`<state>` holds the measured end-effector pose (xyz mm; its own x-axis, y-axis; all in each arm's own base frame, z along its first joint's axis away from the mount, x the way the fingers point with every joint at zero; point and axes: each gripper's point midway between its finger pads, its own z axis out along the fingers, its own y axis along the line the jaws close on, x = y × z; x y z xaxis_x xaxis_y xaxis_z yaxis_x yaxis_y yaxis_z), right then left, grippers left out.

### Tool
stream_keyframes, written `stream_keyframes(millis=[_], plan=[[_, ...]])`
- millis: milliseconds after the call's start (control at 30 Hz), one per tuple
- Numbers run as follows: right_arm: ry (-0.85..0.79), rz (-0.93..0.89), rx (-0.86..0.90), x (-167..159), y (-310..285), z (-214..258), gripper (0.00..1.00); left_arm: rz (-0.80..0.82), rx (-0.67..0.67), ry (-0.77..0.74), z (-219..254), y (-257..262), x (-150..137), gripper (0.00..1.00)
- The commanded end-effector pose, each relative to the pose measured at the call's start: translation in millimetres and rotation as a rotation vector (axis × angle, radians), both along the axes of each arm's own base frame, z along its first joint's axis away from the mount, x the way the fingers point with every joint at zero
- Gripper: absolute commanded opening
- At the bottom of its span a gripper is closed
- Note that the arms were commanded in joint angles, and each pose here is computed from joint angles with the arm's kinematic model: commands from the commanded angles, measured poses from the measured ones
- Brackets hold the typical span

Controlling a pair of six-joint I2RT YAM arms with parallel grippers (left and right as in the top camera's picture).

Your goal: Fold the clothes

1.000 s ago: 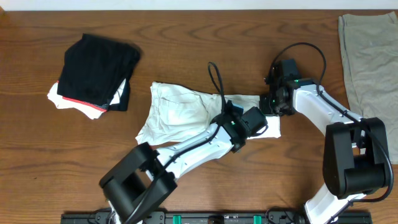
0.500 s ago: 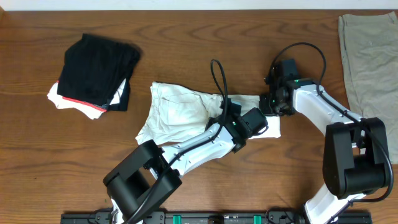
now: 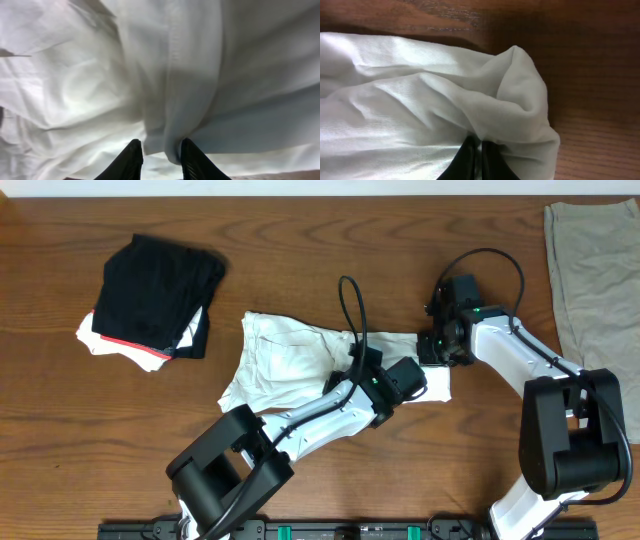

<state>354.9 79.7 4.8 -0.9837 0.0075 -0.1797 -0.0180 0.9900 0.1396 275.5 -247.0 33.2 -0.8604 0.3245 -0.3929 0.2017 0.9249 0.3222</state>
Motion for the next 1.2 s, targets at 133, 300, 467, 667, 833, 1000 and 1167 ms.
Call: stream_keyframes(millis=[133, 300, 467, 667, 833, 1000, 1167], plan=[[0.05, -0.025, -0.049, -6.7, -13.8, -18.4, 0.07, 0.004, 0.075, -0.03, -0.3, 14.1, 1.7, 0.29], [0.05, -0.025, -0.049, -6.8, -13.8, -18.4, 0.07, 0.006, 0.075, -0.03, -0.6, 14.5, 1.8, 0.29], [0.05, -0.025, -0.049, -6.7, -13.8, -18.4, 0.07, 0.009, 0.071, -0.031, -1.2, 14.4, 1.8, 0.06], [0.05, -0.025, -0.049, -6.8, -13.9, -18.4, 0.08, 0.01, 0.07, -0.033, -1.4, 14.6, 2.4, 0.06], [0.05, -0.026, -0.049, -6.7, -14.3, -18.4, 0.07, 0.033, 0.079, -0.026, -4.0, 23.7, 5.6, 0.06], [0.05, -0.028, -0.049, -6.4, -14.7, -18.4, 0.08, 0.034, 0.072, -0.032, 3.6, 26.6, 13.8, 0.06], [0.05, -0.029, -0.049, -6.4, -15.1, -18.4, 0.08, 0.025, -0.096, -0.083, 50.9, -2.3, 24.8, 0.08]])
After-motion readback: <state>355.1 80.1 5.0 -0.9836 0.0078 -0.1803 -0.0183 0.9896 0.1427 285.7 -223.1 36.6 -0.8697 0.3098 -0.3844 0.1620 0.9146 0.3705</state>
